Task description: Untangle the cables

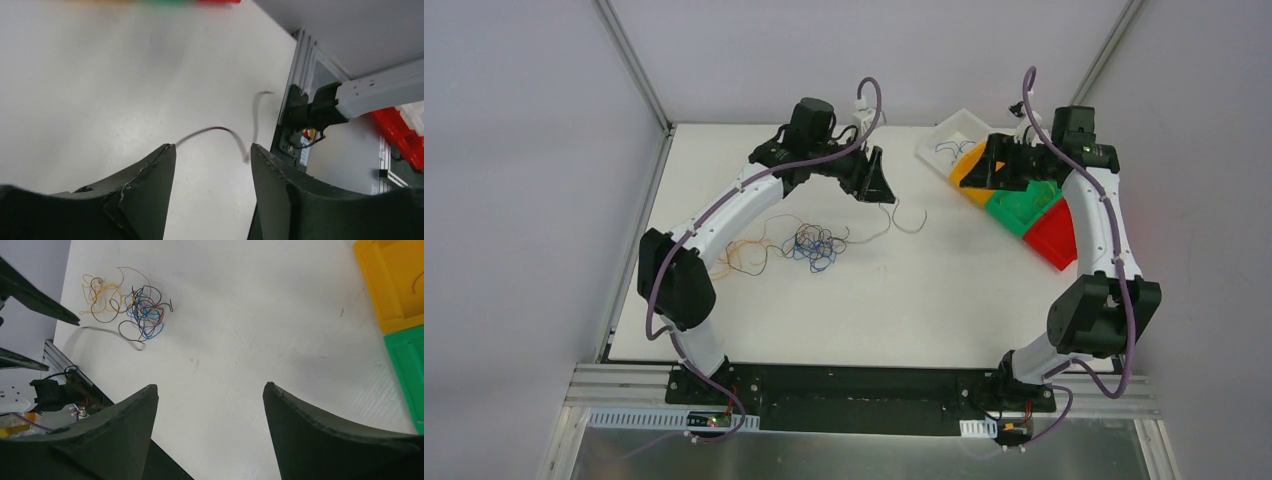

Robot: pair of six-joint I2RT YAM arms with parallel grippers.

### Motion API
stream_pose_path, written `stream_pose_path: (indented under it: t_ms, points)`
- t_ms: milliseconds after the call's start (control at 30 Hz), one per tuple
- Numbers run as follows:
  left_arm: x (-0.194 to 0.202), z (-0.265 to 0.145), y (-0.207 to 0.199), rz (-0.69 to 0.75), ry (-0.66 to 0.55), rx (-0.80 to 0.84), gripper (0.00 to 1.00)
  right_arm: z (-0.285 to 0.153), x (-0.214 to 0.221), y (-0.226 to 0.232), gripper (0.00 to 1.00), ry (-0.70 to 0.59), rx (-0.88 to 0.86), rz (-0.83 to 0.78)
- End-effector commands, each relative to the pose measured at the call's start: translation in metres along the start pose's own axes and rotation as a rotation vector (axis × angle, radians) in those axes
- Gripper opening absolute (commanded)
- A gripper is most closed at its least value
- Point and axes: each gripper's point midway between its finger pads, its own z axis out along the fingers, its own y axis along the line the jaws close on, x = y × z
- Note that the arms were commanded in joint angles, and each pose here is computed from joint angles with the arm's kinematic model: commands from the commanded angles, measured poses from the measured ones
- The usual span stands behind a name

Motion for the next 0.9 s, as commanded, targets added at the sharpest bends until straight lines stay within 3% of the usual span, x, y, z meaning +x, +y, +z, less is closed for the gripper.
stream_pose_path:
  t_ms: [0, 133, 333, 567, 867]
  points:
    - [0.084, -0.022, 0.037, -0.126, 0.217, -0.114, 0.62, 0.003, 0.018, 0.009, 0.8, 0.041, -0.011, -0.009]
    - [0.117, -0.078, 0.076, -0.25, 0.197, -0.258, 0.67, 0.014, 0.029, 0.022, 0.78, 0.085, -0.02, -0.059]
    - [0.159, -0.132, 0.119, -0.476, 0.159, -0.397, 0.62, 0.071, 0.056, 0.068, 0.72, 0.188, -0.11, -0.177]
    - [0.196, -0.137, 0.143, -0.604, 0.209, -0.439, 0.6, 0.161, 0.094, 0.115, 0.56, 0.331, -0.183, -0.26]
    - [0.206, -0.135, 0.158, -0.66, 0.23, -0.458, 0.57, 0.223, 0.143, 0.143, 0.42, 0.411, -0.195, -0.332]
